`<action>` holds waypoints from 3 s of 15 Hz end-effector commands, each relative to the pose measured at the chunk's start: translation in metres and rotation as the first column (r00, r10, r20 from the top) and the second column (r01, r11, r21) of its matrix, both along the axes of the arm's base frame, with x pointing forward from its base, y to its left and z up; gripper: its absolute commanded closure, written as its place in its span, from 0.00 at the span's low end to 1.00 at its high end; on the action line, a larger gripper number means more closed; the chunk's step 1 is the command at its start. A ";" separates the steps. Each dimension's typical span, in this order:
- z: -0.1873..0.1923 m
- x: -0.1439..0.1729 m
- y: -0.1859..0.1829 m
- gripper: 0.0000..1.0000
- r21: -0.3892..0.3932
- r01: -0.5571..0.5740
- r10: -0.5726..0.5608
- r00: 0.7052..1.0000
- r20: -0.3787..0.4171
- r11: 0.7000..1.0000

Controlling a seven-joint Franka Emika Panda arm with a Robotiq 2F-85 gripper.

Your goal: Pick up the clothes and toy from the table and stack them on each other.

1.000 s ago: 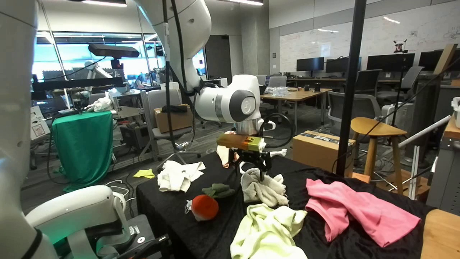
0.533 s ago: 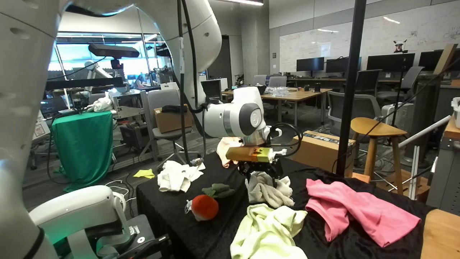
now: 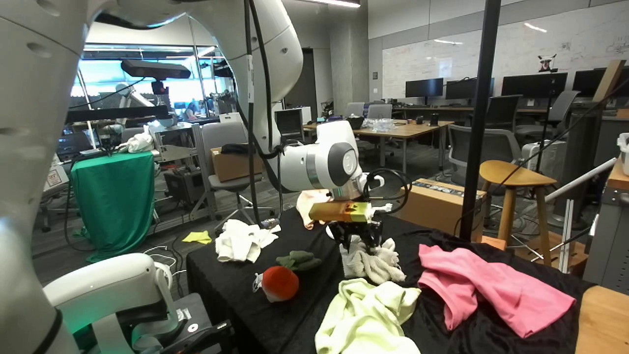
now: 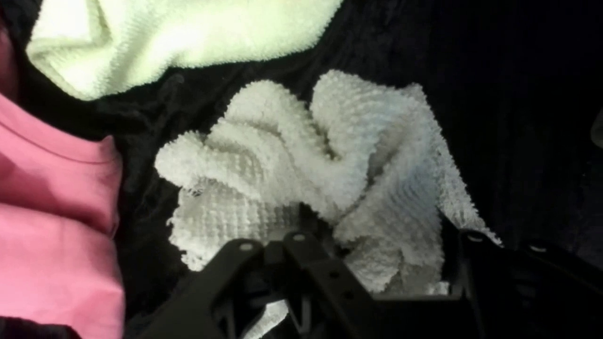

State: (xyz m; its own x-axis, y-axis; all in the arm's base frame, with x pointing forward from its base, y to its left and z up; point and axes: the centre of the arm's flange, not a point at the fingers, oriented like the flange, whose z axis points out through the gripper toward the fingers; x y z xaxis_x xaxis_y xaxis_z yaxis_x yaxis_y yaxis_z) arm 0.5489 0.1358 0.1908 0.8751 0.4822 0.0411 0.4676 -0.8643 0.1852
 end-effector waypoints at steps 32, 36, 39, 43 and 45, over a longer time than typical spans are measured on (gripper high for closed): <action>0.114 0.020 0.192 0.54 0.180 0.148 -0.199 0.929 0.313 0.972; 0.108 0.010 0.187 0.24 0.166 0.151 -0.190 0.948 0.255 0.974; 0.114 -0.002 0.180 0.02 0.159 0.170 -0.205 0.950 0.235 0.973; 0.122 -0.010 0.146 0.00 0.125 0.232 -0.254 0.946 0.203 0.965; 0.123 -0.014 0.117 0.00 0.089 0.271 -0.283 0.941 0.184 0.959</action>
